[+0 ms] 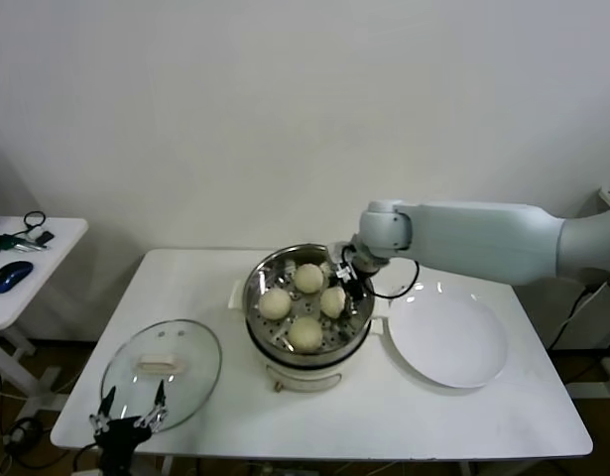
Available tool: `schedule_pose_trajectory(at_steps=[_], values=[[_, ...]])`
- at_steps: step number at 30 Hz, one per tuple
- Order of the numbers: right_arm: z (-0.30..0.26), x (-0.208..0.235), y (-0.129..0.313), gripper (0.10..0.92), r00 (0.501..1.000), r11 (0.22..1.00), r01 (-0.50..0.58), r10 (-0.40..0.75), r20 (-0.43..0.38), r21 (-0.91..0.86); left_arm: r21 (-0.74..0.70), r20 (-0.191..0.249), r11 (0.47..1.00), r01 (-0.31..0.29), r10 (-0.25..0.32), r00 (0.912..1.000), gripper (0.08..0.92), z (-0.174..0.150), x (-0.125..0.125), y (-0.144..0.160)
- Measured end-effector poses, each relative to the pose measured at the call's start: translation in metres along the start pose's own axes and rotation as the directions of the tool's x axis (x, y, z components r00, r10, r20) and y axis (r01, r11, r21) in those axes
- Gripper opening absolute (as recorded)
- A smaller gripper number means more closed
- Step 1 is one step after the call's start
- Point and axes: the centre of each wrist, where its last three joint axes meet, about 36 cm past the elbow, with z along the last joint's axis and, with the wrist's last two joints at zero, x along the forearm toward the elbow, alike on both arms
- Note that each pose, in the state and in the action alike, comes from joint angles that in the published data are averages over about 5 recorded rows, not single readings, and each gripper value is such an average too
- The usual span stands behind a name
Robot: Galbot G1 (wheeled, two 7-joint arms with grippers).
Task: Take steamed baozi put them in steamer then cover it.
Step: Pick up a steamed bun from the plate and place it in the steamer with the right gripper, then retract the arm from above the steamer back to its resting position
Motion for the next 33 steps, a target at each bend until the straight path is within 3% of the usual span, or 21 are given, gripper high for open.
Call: schedule_pose_trajectory(at_steps=[9, 16, 23, 33], values=[[0.010, 0.032, -0.017, 0.823, 0.994, 0.996, -0.034, 0.043, 0.105, -0.083, -0.002, -0.003, 1.000, 0.012, -0.012, 0.9999, 0.823, -0.005, -0.001, 0.001], [0.034, 0.072, -0.023, 0.823, 0.930, 0.940, -0.172, 0.254, 0.266, -0.296, 0.002, -0.005, 0.999, 0.050, -0.050, 0.9988, 0.823, -0.015, -0.006, -0.002], [0.083, 0.085, 0.002, 0.823, 0.743, 0.752, -0.341, 0.583, 0.329, -0.563, 0.018, 0.033, 0.996, 0.087, -0.088, 0.9956, 0.823, -0.022, -0.012, 0.002], [0.164, 0.048, 0.100, 0.823, 0.450, 0.421, -0.392, 0.863, 0.229, -0.818, -0.002, 0.143, 0.993, 0.121, -0.119, 0.9825, 0.823, -0.027, -0.022, 0.002]])
